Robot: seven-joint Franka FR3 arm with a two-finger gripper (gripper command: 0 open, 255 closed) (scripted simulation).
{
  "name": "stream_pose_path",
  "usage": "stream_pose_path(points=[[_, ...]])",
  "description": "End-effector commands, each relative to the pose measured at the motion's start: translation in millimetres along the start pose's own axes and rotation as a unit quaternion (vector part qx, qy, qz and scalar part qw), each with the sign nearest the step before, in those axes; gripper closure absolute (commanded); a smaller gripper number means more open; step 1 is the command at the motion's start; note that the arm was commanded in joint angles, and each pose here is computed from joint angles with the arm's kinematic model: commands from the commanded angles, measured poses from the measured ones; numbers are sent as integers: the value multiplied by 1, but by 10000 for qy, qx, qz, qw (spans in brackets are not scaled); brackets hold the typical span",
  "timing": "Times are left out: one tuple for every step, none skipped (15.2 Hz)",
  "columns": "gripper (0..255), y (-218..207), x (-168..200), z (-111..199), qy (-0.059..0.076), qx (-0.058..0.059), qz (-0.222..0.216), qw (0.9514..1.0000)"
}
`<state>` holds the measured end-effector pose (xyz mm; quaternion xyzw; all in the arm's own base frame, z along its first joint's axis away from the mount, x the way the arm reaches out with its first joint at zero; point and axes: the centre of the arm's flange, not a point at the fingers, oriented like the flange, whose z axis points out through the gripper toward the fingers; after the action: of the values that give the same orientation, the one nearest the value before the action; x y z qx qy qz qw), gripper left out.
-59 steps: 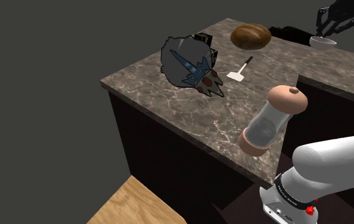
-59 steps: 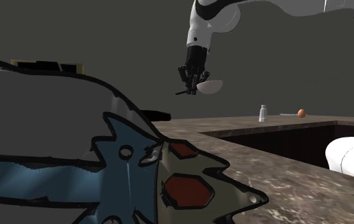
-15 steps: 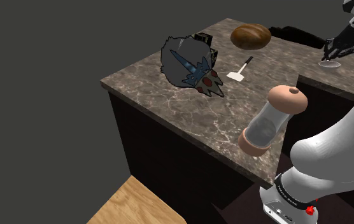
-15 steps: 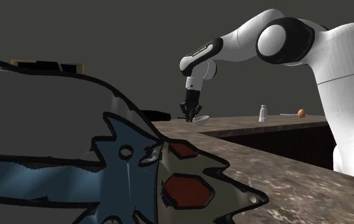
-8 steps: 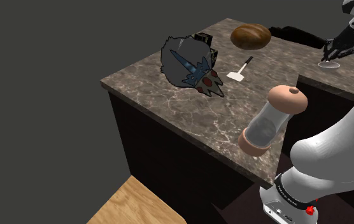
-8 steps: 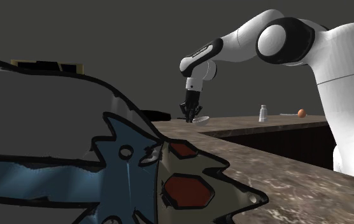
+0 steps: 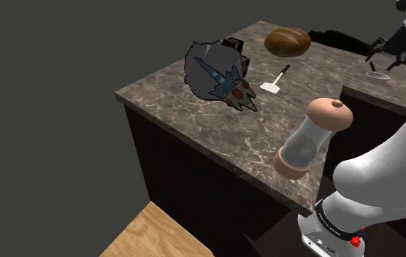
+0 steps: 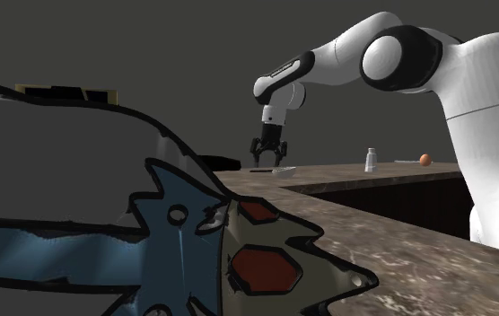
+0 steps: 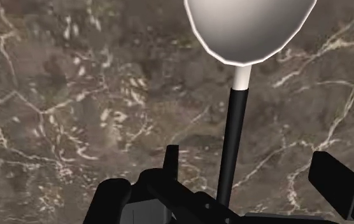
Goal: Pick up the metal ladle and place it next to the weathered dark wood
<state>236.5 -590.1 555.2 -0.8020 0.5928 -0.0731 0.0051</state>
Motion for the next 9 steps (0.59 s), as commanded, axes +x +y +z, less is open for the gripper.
stream_pose_path(points=[[0, 1, -2, -26, -3, 1, 1, 10000], [0, 1, -2, -36, -3, 1, 1, 10000], [0, 1, -2, -36, -3, 1, 1, 10000], [0, 1, -2, -36, -3, 1, 1, 10000], [0, 1, -2, -36, -3, 1, 1, 10000], [0, 1, -2, -36, -3, 1, 1, 10000], [0, 1, -2, -36, -3, 1, 1, 10000], [0, 1, -2, -36, -3, 1, 1, 10000], [0, 1, -2, -36, -3, 1, 1, 10000]])
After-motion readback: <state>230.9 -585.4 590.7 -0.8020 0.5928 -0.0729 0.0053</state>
